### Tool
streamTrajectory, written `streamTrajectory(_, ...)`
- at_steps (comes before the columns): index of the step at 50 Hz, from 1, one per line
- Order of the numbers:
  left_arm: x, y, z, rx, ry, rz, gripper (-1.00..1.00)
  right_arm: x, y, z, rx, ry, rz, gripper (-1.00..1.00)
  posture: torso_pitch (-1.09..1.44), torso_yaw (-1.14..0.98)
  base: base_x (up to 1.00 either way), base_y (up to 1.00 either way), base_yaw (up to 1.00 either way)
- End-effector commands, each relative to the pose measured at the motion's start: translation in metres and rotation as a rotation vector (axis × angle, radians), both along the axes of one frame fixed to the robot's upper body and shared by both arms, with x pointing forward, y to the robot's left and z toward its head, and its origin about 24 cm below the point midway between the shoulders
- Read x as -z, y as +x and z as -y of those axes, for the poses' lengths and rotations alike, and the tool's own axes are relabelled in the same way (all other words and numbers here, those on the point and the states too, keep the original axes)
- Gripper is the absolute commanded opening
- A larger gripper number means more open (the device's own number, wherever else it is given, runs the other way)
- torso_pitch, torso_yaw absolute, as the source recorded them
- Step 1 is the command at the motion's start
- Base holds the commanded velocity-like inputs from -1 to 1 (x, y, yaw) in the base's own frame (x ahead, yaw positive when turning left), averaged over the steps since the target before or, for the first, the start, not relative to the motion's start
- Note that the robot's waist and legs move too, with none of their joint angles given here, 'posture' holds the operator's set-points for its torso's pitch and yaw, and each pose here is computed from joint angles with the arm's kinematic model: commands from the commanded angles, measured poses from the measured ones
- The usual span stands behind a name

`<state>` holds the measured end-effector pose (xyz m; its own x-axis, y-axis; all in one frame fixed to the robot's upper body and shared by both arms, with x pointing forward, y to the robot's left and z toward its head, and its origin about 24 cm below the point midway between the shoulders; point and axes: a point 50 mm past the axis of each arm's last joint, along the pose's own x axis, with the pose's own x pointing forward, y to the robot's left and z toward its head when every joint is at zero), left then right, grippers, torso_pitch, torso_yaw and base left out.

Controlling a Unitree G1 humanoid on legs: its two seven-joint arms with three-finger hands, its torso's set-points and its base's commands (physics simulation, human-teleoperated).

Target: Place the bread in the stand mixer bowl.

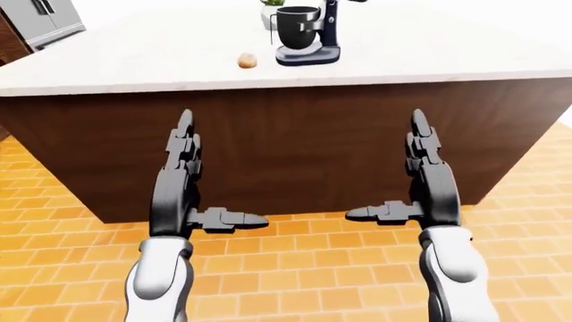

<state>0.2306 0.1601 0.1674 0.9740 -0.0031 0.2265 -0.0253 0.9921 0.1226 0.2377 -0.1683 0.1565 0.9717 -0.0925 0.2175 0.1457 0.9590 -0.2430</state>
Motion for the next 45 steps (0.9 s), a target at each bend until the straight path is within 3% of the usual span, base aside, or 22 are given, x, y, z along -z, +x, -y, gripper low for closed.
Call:
streamTrajectory(1, -0.019, -0.004, -0.003, -0.018, 0.011, 0.087, 1.00, -0.015, -0.002, -0.007, -0.035, -0.006, 0.089, 1.00, 0.00, 0.00, 0.12, 0.00, 0.00)
streamTrajectory(45, -0.016, -0.005, -0.006, -0.028, 0.010, 0.087, 1.00, -0.016, -0.003, -0.008, -0.035, -0.011, 0.086, 1.00, 0.00, 0.00, 0.12, 0.00, 0.00)
